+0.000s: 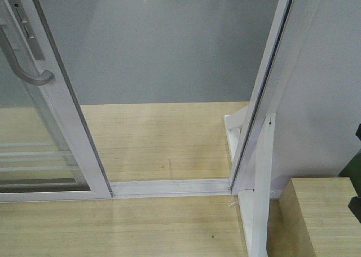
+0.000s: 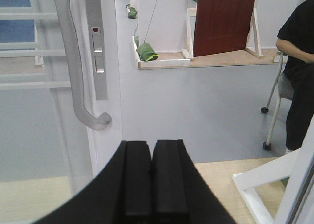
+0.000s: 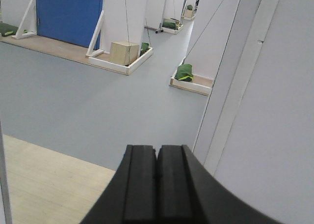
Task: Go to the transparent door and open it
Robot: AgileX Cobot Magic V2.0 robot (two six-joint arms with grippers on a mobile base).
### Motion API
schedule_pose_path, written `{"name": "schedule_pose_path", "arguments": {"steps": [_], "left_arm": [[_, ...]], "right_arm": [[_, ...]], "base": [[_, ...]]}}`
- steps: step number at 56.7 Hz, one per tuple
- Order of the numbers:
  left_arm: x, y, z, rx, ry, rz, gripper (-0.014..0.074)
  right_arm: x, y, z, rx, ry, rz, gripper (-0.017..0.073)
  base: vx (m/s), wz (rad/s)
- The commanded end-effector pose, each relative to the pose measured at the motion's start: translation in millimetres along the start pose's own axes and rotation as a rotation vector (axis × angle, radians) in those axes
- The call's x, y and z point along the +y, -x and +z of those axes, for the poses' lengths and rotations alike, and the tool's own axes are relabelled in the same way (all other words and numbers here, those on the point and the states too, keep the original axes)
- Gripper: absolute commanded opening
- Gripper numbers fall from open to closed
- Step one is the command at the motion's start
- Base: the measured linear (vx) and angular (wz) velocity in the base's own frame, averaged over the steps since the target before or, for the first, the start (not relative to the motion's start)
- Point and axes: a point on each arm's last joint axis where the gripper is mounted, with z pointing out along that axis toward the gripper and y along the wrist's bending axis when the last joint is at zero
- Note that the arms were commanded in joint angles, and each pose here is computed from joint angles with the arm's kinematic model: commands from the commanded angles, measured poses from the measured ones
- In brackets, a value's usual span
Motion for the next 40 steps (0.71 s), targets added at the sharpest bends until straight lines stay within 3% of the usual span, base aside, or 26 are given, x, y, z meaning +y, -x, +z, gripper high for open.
{"name": "schedule_pose_path", "arguments": {"steps": [1,9,16,22,29,40], "left_arm": [[2.1,16.6,-2.6,-0.102,0.028,0.052,-0.0006],[1.5,-4.0,-9.3,-0.106,0.019,0.115,-0.0006],[1.7,-34.8,-15.8,-0.156,0.02,0.122,-0.0006],[2.5,-61.1,-9.1,-0.131,0.02,0.093,-0.0006],[3.2,-81.9,-2.8,-0.109,0.016,0.006,-0.0006],[2.7,-81.8,-3.0,-0.087,0.011,-0.002,-0.0006]], "right_arm": [[-2.2,16.6,-1.1,-0.102,-0.013,-0.017,-0.0001],[-2.2,16.6,-1.1,-0.102,-0.013,-0.017,-0.0001],[-2.2,16.6,-1.1,-0.102,-0.013,-0.017,-0.0001],[-2.2,16.3,-1.1,-0.1,-0.013,-0.017,-0.0001],[-2.2,16.4,-1.1,-0.101,-0.013,-0.017,-0.0001],[-2.2,16.4,-1.1,-0.101,-0.013,-0.017,-0.0001]], "base": [[0.0,0.0],[0.0,0.0],[0.0,0.0],[0.0,0.0],[0.0,0.0],[0.0,0.0]]}}
